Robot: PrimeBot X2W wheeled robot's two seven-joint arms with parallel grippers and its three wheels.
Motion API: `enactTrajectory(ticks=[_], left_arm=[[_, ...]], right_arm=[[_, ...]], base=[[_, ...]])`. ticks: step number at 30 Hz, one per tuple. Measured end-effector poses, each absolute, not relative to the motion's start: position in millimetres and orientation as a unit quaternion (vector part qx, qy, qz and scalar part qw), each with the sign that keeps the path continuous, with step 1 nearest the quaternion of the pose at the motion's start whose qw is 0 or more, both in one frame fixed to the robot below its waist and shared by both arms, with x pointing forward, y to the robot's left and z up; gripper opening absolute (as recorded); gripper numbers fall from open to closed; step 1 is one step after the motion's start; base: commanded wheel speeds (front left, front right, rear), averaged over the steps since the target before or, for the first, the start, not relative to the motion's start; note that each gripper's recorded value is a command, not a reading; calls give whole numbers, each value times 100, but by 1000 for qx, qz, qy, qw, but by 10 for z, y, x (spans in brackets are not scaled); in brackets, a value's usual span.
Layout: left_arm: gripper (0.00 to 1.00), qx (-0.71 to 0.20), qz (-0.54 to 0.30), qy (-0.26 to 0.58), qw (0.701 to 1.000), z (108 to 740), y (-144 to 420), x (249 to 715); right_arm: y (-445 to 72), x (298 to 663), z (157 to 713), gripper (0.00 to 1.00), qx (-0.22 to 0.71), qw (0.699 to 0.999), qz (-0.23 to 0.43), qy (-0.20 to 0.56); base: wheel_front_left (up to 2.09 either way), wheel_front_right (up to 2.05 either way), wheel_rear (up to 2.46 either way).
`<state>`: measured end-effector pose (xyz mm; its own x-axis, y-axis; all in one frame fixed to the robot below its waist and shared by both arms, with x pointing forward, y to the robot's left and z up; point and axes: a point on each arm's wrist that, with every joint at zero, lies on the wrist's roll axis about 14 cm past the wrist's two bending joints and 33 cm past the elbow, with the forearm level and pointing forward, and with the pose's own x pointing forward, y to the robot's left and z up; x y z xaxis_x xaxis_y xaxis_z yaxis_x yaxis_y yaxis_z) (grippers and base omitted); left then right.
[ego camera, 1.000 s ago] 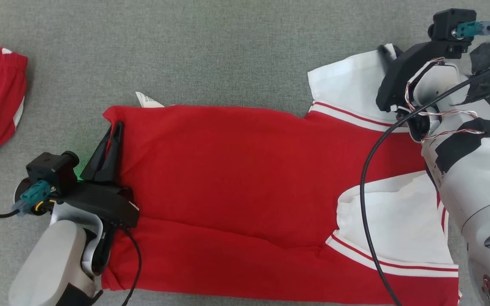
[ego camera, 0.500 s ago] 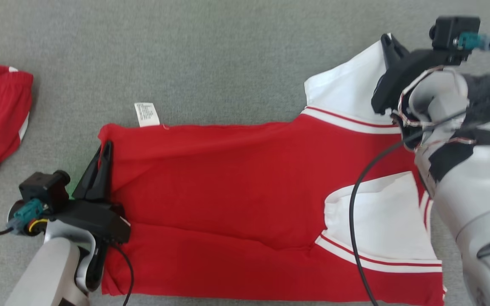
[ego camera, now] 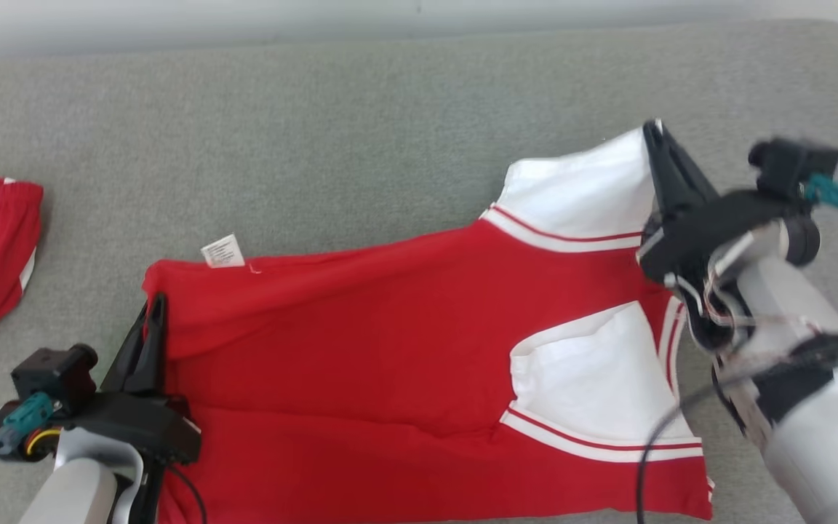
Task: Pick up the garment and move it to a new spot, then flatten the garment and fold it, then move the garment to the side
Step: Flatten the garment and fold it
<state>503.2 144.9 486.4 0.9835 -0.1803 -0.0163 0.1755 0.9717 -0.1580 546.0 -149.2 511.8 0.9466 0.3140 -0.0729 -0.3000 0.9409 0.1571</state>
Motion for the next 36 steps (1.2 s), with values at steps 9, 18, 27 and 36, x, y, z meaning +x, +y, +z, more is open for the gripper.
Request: enactTrajectory(ticks=[9, 18, 27, 36], left_arm=[[0, -80, -93, 8, 992, 4974, 1401, 4867], [0, -82, -102, -3, 991, 5064, 1319, 4699], [0, -83, -92, -7, 992, 5052, 1357, 4465], [0, -95, -84, -3, 992, 5015, 1372, 4286]], right_arm=[[-1472, 4753, 5206, 0, 147, 970, 192, 31], [-1406, 4271, 5073, 0, 194, 956, 210, 64], [-1334, 3938, 4885, 0, 215, 943, 228, 113], [-1345, 3681, 4750, 0, 243, 932, 225, 148]], base=[[0, 0, 0], [0, 0, 0], [0, 0, 0], [0, 0, 0]])
